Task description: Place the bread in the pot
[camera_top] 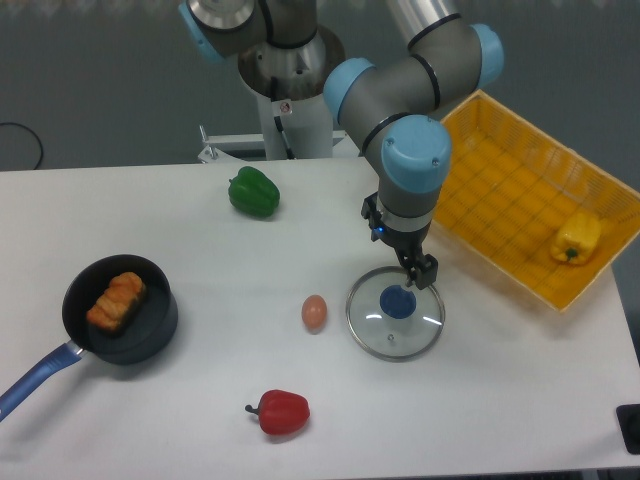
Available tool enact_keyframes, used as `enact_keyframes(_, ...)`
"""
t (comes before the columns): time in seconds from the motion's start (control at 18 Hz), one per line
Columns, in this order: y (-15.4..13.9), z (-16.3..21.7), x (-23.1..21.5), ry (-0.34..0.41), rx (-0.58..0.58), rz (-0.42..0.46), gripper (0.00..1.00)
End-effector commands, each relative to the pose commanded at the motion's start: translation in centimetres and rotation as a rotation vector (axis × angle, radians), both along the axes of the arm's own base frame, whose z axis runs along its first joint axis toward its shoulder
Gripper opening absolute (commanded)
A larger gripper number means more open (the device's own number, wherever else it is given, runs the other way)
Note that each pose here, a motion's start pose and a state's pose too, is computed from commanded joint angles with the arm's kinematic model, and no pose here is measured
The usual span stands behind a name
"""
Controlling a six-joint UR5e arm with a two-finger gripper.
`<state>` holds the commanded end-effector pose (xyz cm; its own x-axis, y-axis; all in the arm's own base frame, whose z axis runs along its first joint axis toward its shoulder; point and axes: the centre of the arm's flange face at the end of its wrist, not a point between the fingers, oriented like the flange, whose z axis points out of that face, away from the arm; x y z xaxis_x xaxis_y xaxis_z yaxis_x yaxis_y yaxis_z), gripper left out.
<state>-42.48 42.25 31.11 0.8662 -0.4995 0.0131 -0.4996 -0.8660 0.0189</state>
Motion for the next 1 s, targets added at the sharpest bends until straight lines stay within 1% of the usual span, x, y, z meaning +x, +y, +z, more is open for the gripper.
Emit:
enact_keyframes(0.44,0.0,0.0,0.0,0.0,-0.002,0.003,1.0)
enact_keyframes(0.83,-0.2,0.7,0.2,0.012,0.013,0.009,1.0)
enact_keyframes(0.89,0.2,1.2,-0.1,0.024,0.014,0.005,1.0)
enact_keyframes(1.0,0.3,1.0,0.0,0.018,0.017,-0.014,1.0)
